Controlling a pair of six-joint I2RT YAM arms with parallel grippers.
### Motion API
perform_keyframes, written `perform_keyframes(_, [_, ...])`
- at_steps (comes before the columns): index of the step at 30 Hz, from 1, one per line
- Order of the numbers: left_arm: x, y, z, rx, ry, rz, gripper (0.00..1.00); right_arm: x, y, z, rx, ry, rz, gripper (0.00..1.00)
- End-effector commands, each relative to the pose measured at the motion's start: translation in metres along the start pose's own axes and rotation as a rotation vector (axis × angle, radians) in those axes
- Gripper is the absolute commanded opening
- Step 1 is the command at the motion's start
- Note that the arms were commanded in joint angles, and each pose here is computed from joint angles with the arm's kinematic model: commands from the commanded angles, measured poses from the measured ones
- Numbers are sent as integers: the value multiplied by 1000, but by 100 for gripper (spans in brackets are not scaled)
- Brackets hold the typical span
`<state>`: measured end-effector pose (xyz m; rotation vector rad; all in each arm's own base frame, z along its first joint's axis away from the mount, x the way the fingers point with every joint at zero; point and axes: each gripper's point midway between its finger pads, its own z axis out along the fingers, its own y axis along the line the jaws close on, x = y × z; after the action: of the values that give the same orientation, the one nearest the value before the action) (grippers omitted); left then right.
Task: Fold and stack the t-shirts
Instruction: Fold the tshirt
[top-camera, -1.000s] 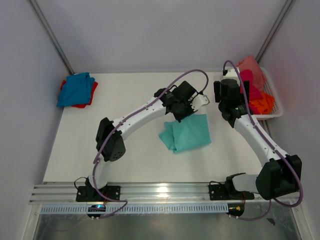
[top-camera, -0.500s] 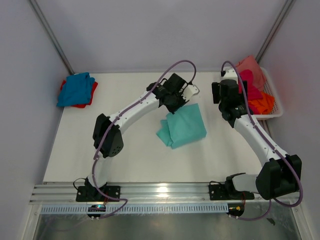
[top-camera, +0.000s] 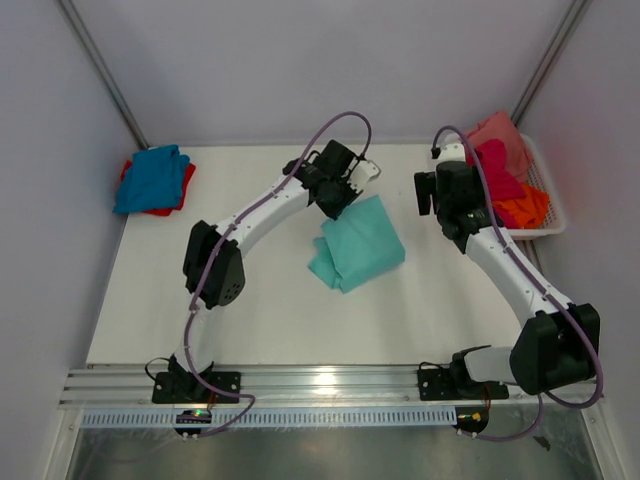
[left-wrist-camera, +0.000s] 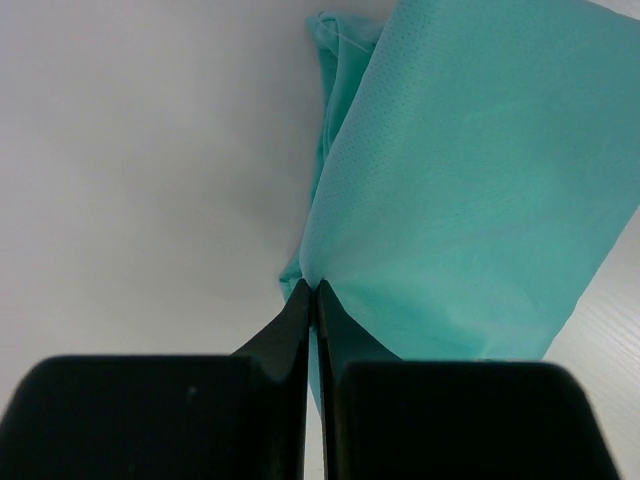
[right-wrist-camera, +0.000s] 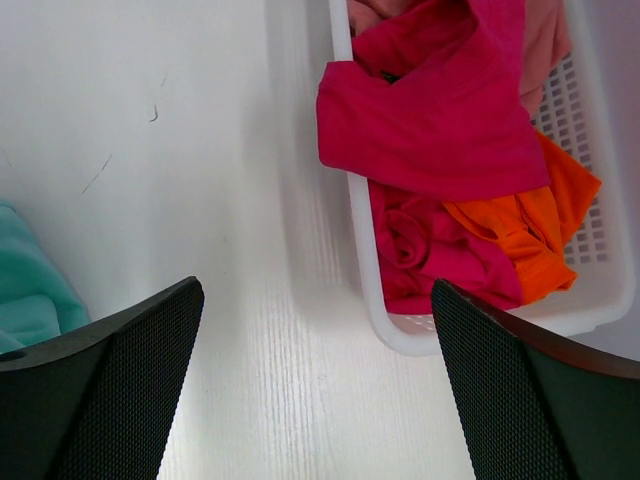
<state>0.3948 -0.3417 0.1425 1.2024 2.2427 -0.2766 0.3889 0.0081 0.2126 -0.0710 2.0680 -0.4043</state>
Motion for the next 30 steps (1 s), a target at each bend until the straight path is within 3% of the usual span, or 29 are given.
perform_keyframes(1, [-8, 14, -8, -21, -51, -49, 0, -2, 8, 3, -41, 5, 2, 99])
perform_keyframes(15, [30, 8, 0, -20, 42, -111, 0, 4, 56, -13, -354, 23, -57, 100])
perform_keyframes(23, [49, 15, 4, -53, 57, -171, 0, 15, 101, -39, -667, 44, -120, 99])
perform_keyframes(30, [62, 27, 6, -66, 63, -216, 0, 19, 120, -61, -838, 22, -160, 99])
